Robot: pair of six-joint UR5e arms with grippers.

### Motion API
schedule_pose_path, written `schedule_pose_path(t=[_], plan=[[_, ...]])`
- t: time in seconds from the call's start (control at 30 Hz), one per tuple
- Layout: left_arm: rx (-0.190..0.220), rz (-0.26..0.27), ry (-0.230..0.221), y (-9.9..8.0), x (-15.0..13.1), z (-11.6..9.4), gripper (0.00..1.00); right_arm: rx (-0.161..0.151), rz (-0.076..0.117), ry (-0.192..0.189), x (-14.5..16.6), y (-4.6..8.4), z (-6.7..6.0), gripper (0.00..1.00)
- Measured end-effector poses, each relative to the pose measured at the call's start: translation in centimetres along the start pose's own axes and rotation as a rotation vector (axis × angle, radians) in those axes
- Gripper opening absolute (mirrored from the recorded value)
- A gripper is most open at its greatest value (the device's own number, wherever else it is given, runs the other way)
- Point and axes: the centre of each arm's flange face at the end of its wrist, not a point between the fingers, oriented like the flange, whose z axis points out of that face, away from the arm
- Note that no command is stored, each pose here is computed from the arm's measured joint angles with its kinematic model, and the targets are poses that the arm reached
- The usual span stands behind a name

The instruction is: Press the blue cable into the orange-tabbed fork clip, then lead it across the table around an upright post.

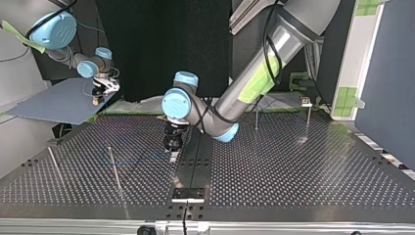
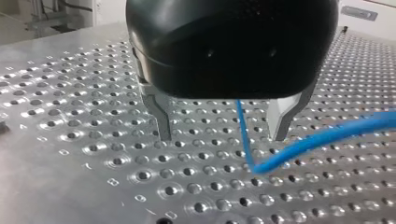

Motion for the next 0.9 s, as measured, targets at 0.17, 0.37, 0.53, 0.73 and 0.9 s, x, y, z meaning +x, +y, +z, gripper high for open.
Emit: schedule_pose_path(t=[0.17, 0.37, 0.53, 0.73, 0.9], plan=[[-0.016, 0.015, 0.024, 0.2, -0.1, -0.4, 0.99, -0.005, -0.005, -0.024, 0.0, 0.0, 0.1, 0.00], [-0.045, 0.034, 0.023, 0.0, -2.1, -1.0, 0.99, -0.010, -0.011, -0.043, -0.1, 0.0, 0.0, 0.00], [-0.062, 0.046, 0.043, 0.0, -2.7, -1.5, 0.99, -0.012, -0.013, -0.052, -0.2, 0.0, -0.1, 0.00], [-0.089, 0.073, 0.080, 0.6, -2.6, -1.9, 0.99, -0.013, -0.011, -0.055, -0.2, 0.1, -0.1, 0.00], [-0.108, 0.099, 0.110, 1.1, -2.6, -2.1, 0.99, -0.013, -0.010, -0.055, -0.2, 0.1, -0.1, 0.00]])
